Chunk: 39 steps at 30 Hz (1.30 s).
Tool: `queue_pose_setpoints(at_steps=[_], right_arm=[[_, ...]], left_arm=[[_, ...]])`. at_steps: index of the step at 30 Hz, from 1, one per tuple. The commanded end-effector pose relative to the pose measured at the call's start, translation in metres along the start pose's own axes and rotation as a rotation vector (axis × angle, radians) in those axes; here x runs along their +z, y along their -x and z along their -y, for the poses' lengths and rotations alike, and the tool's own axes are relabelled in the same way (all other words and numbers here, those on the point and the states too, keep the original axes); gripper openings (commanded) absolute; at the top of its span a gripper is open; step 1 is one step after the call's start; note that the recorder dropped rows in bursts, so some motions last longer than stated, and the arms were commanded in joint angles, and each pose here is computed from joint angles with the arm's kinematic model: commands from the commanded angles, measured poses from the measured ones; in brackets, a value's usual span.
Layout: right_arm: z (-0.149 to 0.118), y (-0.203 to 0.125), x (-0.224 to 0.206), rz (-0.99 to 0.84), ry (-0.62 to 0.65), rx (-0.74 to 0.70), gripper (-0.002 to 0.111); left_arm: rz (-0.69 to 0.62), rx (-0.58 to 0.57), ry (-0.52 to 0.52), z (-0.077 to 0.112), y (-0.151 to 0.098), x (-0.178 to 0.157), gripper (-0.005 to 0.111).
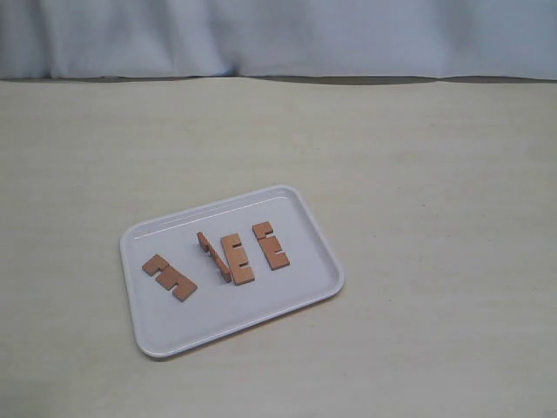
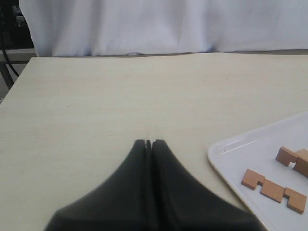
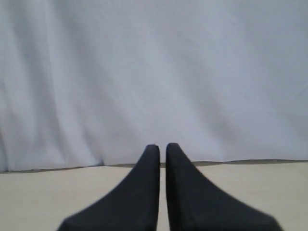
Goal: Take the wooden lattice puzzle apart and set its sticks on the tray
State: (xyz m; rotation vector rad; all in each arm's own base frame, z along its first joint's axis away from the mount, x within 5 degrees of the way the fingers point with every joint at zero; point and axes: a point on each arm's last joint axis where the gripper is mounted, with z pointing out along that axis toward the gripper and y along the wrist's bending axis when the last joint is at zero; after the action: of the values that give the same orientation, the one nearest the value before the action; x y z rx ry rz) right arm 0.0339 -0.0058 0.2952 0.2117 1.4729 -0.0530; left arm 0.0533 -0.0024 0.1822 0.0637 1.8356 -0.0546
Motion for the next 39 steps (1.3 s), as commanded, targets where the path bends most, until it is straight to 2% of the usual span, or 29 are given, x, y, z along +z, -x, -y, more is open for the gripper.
queue_pose_setpoints(at_steps=[1, 11, 15, 21, 29, 31, 32, 39], right_arm=[[0.0, 0.001, -0.007, 0.037, 0.012, -0.002, 0.004], [0.0, 0.001, -0.007, 0.034, 0.013, -0.005, 0.004], [-0.002, -0.001, -0.006, 0.034, 0.031, 0.052, 0.004], [0.002, -0.029, 0.005, 0.07, 0.025, 0.051, 0.004], [0.009, -0.087, 0.014, -0.065, 0.003, 0.051, 0.004], [0.009, -0.091, 0.014, -0.087, 0.001, 0.049, 0.004], [0.01, -0.097, 0.014, -0.153, -0.004, 0.048, 0.004], [0.009, -0.095, 0.014, -0.127, 0.0, 0.08, 0.004]], left_arm=[[0.007, -0.001, 0.0, 0.0, 0.0, 0.0, 0.0], [0.009, -0.001, -0.001, 0.0, 0.0, 0.0, 0.0], [0.009, -0.001, -0.001, 0.0, 0.0, 0.0, 0.0], [0.009, -0.001, -0.001, 0.0, 0.0, 0.0, 0.0], [0.009, -0.001, -0.001, 0.0, 0.0, 0.0, 0.0], [0.009, -0.001, -0.001, 0.0, 0.0, 0.0, 0.0], [0.009, -0.001, -0.001, 0.0, 0.0, 0.0, 0.0], [0.007, -0.001, 0.0, 0.0, 0.0, 0.0, 0.0]])
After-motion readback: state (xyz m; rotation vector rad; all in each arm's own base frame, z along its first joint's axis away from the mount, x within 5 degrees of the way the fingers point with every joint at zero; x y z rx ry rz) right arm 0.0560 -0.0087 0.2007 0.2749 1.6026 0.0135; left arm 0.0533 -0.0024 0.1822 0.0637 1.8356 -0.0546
